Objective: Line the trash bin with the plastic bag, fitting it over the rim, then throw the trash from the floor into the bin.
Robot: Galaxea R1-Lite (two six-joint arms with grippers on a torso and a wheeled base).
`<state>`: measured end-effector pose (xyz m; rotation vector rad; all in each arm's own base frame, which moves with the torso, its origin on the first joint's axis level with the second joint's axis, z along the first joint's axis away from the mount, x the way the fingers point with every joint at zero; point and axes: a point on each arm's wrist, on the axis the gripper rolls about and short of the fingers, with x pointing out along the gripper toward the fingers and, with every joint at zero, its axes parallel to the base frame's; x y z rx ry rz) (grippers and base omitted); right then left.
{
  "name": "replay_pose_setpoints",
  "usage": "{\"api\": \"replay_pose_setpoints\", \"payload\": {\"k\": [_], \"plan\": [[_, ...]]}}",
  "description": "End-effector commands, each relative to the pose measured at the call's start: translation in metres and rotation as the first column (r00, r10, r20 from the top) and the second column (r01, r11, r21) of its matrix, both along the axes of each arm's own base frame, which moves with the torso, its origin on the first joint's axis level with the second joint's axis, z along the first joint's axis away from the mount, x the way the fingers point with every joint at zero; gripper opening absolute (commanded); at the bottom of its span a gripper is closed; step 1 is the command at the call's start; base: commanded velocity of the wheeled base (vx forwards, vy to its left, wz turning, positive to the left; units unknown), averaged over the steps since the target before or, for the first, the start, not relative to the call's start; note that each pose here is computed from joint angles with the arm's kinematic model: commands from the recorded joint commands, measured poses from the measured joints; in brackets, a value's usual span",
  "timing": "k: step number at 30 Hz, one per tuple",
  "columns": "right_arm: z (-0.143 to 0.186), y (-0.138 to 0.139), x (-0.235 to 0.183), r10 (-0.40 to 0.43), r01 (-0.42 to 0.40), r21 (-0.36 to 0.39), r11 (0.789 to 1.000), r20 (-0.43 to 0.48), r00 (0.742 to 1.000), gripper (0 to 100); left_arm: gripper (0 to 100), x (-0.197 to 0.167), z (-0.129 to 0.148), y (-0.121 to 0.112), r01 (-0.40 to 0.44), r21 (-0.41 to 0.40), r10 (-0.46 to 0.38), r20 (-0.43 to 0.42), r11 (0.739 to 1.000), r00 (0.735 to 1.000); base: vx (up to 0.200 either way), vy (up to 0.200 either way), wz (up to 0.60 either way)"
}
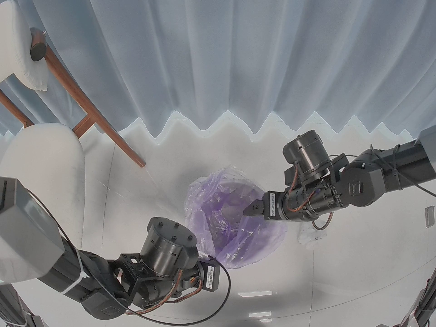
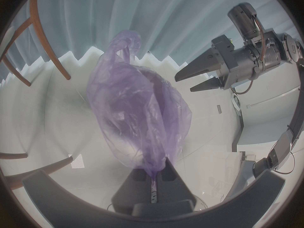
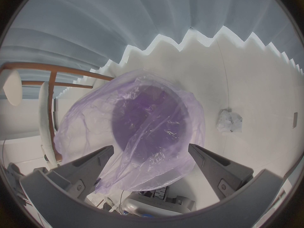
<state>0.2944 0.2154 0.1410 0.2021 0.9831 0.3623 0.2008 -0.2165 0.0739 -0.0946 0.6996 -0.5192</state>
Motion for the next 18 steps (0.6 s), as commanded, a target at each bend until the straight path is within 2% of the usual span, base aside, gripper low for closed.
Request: {"api": "replay_pose_setpoints", "payload": {"k": [1,8,18], "plan": [[-0.017,0.009,0.002,0.008,-0.009,-0.044,0.999,-0.025,1.000,100,0,-0.002,-0.004,0.001,0.000,0.009,0.000,-0.008,1.000,1.000,0.000,0.000,0.00],[-0.028,0.018,0.002,0.028,-0.031,-0.072,0.997,-0.039,0.999,100,0,-0.003,-0.003,0.002,-0.002,0.010,0.002,-0.007,1.000,1.000,0.000,0.000,0.00],[-0.038,0.034,0.010,0.048,-0.049,-0.122,0.991,-0.007,0.999,100,0,-0.002,-0.002,0.003,-0.010,0.006,0.010,-0.003,1.000,1.000,0.000,0.000,0.00]]}}
